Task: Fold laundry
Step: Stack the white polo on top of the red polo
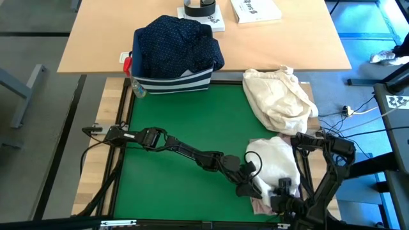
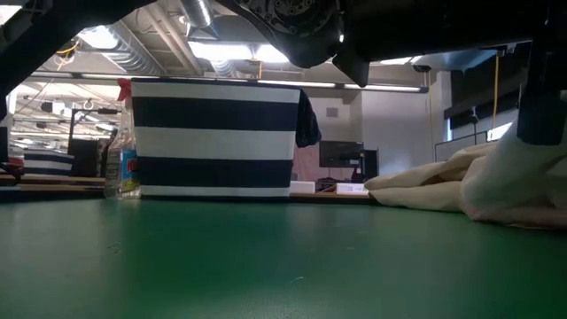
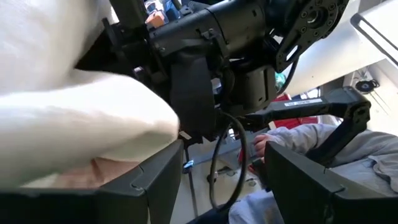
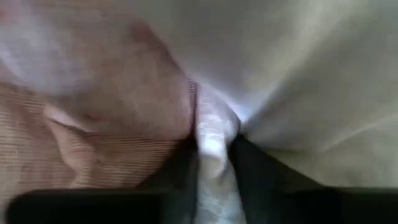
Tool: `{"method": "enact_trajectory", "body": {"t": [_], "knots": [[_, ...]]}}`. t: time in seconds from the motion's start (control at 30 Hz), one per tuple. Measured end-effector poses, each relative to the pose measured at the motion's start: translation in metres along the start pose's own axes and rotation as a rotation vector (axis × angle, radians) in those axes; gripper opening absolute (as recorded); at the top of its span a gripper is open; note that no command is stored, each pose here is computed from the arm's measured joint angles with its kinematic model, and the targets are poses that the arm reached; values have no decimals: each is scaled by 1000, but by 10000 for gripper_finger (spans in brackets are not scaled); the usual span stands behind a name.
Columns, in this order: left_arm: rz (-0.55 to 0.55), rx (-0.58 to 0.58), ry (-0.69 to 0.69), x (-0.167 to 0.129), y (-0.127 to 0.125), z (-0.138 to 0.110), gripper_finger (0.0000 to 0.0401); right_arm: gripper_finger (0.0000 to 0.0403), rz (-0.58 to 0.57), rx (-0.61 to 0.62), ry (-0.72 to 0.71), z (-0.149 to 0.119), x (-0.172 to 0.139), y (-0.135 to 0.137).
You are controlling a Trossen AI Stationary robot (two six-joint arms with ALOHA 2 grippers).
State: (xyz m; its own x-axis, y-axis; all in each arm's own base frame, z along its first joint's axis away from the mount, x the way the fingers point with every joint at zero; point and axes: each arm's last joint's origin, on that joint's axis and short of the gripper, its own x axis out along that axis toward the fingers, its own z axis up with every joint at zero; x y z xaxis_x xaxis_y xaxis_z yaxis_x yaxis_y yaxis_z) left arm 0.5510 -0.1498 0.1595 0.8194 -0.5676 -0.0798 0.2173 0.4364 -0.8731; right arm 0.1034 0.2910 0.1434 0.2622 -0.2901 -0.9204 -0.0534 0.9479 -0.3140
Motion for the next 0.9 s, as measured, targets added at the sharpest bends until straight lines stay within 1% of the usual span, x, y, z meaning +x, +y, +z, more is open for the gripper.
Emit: {"method": "enact_trajectory", "body": {"t": [0.1,0.13,0.17,0.23,0.33,0.47,0.63,0.77,0.9], "knots": [[0,0,-1,0,0,0,219,22,-4,-2,20,1,-4,-1],[0,0,-1,0,0,0,219,13,-1,-2,23,2,-7,-2],[0,1,-1,0,0,0,219,11,2,-1,24,3,-11,-2],[1,0,-1,0,0,1,219,19,18,9,22,5,-22,-5],[0,0,-1,0,0,0,219,24,63,23,13,10,-44,-13],[0,0,-1,0,0,0,219,7,180,44,16,14,-72,-28],[0,0,-1,0,0,1,219,12,322,73,31,14,-102,-51],[1,0,-1,0,0,1,219,11,338,105,10,14,-111,-63],[1,0,-1,0,0,1,219,14,340,118,-8,14,-105,-58]]}}
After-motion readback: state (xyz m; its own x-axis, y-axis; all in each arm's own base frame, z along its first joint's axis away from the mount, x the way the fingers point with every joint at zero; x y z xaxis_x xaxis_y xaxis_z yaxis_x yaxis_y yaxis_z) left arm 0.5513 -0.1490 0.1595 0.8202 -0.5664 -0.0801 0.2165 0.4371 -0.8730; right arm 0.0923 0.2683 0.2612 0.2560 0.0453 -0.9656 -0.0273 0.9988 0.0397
